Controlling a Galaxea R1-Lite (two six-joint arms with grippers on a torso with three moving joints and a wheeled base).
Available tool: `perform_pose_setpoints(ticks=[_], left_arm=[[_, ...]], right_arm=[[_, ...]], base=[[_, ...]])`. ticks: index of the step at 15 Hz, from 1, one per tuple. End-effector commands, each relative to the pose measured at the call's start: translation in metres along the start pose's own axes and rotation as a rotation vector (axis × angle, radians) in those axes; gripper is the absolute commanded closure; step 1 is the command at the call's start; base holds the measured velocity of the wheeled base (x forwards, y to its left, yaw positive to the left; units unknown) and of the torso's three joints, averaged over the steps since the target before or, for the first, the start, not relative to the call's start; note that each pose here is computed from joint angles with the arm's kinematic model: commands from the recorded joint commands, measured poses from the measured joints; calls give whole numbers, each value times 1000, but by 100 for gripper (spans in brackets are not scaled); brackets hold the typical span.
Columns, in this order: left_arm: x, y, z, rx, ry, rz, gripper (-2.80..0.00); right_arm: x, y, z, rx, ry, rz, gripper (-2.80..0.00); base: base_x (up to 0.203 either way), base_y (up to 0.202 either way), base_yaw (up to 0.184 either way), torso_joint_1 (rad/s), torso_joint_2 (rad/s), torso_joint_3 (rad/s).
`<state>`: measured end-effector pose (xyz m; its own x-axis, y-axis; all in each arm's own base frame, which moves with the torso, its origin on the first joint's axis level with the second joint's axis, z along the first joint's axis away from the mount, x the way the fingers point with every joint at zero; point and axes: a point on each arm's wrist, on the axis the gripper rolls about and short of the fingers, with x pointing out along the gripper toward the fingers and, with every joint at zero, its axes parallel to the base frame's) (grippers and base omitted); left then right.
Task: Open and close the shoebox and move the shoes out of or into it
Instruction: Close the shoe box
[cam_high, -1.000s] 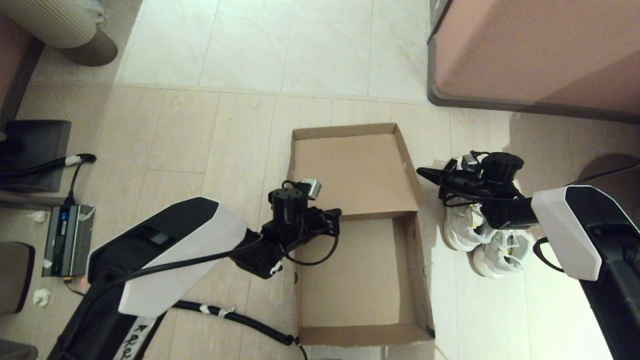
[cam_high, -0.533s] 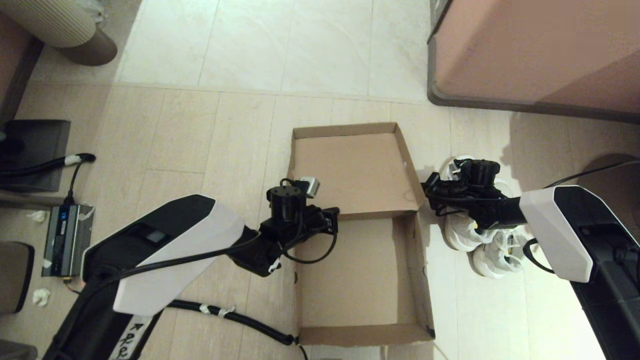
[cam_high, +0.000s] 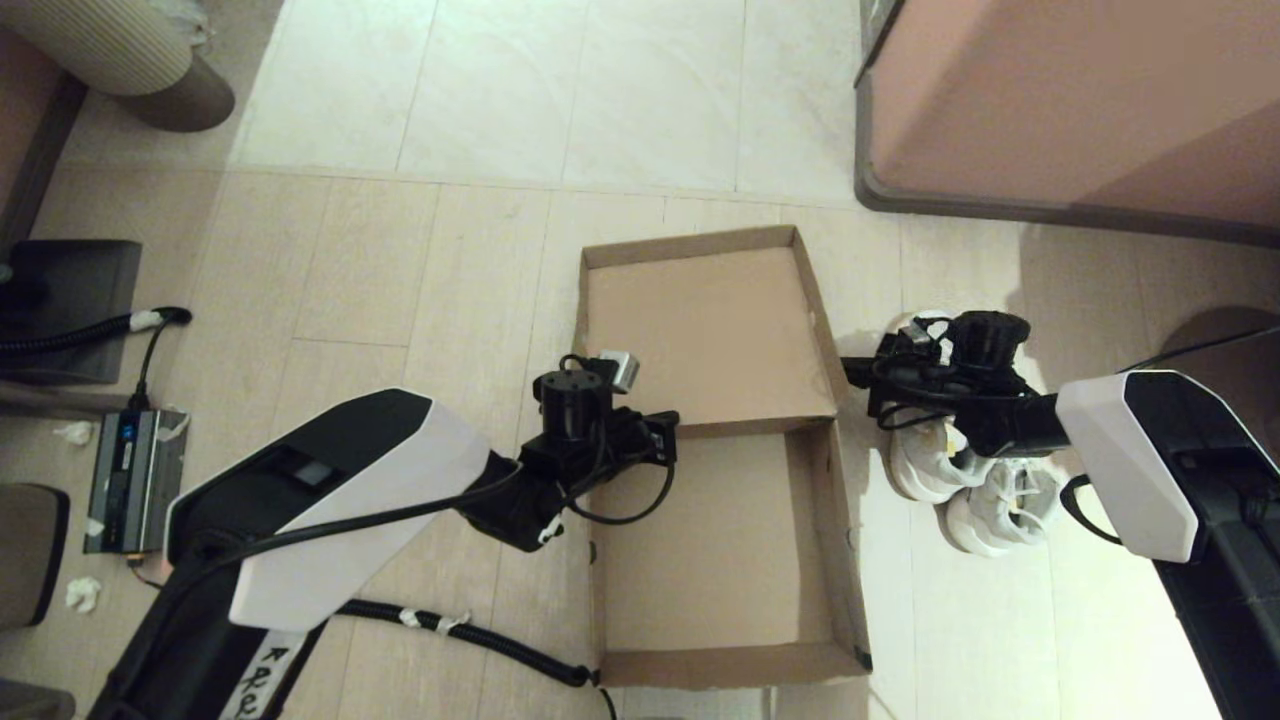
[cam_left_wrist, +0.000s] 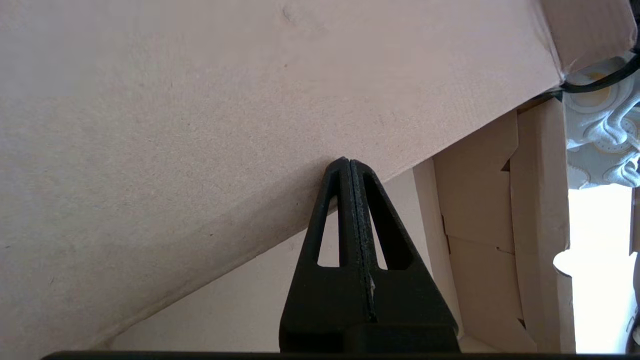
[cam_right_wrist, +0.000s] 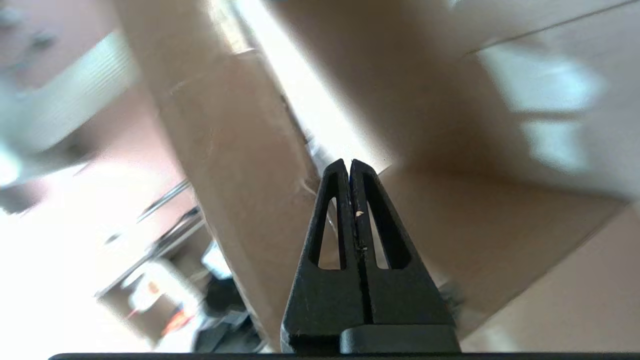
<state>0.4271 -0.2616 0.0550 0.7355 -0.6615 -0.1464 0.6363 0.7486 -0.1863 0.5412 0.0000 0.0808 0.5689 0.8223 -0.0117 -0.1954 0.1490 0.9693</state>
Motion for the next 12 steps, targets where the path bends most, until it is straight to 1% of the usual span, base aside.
perform_pose_setpoints(ticks=[1,3,6,12], left_arm=[[1,0,1,0,-9,-4,0],[1,0,1,0,-9,-4,0],[2,-1,2,2,-15,-9,0],[5,-9,8,7,-32,-23,0]], right_arm=[[-3,-2,1,22,37,25,0],[-6,-3,2,18,103,44,0],[-5,-1,1,14,120,50,0],[6,12,-6,-15,168,78,0]], base=[[0,0,0,0,0,0],[0,0,0,0,0,0],[0,0,0,0,0,0],[0,0,0,0,0,0]])
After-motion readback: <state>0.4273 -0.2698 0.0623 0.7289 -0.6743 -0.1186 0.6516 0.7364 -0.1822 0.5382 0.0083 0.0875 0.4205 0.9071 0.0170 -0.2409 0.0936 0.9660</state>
